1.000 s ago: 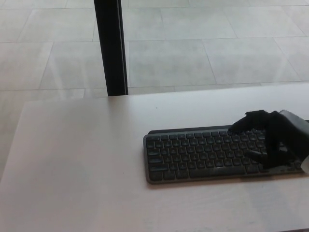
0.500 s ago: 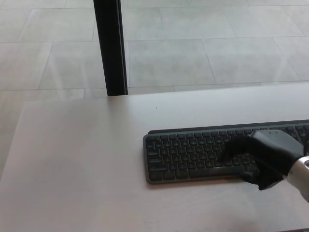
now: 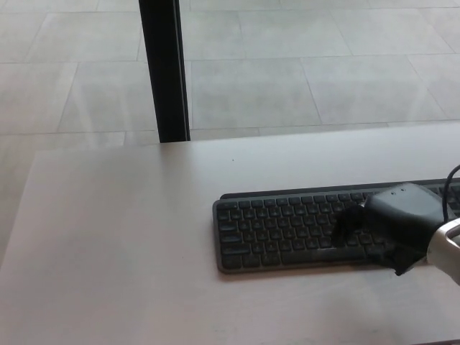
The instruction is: The robot uses its right fingers to click on the space key of the black keyboard placed on the center of the white desk.
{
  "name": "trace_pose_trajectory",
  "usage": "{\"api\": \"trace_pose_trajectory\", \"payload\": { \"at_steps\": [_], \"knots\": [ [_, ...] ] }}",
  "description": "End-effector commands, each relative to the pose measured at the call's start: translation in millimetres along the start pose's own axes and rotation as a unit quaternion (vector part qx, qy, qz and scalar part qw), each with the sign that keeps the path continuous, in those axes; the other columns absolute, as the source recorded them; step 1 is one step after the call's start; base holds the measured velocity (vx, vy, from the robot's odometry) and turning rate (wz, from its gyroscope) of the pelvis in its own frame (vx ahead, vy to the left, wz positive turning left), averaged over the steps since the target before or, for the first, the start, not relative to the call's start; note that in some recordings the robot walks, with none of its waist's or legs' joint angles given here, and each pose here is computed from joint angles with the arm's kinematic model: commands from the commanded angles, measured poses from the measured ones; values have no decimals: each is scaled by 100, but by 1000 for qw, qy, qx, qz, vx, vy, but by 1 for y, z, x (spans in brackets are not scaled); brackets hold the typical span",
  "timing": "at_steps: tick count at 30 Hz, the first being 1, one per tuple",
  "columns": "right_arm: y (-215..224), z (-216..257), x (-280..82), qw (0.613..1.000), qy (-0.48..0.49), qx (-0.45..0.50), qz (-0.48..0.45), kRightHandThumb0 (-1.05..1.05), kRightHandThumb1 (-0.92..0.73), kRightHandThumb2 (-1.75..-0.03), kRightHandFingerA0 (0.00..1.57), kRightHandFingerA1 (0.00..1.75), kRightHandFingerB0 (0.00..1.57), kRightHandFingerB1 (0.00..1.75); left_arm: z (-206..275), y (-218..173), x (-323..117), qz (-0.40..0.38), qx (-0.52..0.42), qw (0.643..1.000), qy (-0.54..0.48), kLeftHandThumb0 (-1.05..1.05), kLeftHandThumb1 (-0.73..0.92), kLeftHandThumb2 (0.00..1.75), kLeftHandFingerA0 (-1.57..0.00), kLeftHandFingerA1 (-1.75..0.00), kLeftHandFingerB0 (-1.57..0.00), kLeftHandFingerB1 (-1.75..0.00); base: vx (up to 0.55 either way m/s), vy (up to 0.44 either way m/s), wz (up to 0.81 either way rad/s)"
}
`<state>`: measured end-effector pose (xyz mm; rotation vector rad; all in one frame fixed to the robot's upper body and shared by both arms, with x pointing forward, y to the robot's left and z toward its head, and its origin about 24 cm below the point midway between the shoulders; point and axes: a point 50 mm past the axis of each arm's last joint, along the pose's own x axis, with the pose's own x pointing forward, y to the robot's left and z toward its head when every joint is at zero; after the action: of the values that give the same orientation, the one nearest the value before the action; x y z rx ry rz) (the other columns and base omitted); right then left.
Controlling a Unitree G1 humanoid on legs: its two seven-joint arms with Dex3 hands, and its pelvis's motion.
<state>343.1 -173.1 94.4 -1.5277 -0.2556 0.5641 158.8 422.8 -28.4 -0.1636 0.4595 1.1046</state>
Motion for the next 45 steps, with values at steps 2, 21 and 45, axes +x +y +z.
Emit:
{"api": "trace_pose_trajectory", "payload": {
  "at_steps": [2,21,45],
  "knots": [
    [-4,-3,3,1000,0,-25,1,-15,-50,-78,82,167,75,51,5,8,2,11,-2,1000,-10,-53,41,86,-84,-78,-74,-71,0,0,0],
    [14,3,7,999,-2,-30,24,-16,-51,-83,89,144,74,55,8,6,2,14,-1,1000,-12,-53,50,56,-88,-71,-81,-59,0,0,0],
    [30,-4,11,998,23,-48,46,-15,-51,-83,88,136,74,56,11,-1,2,9,-12,1000,-14,-51,51,56,-86,-69,-80,-59,0,0,0]
  ]
}}
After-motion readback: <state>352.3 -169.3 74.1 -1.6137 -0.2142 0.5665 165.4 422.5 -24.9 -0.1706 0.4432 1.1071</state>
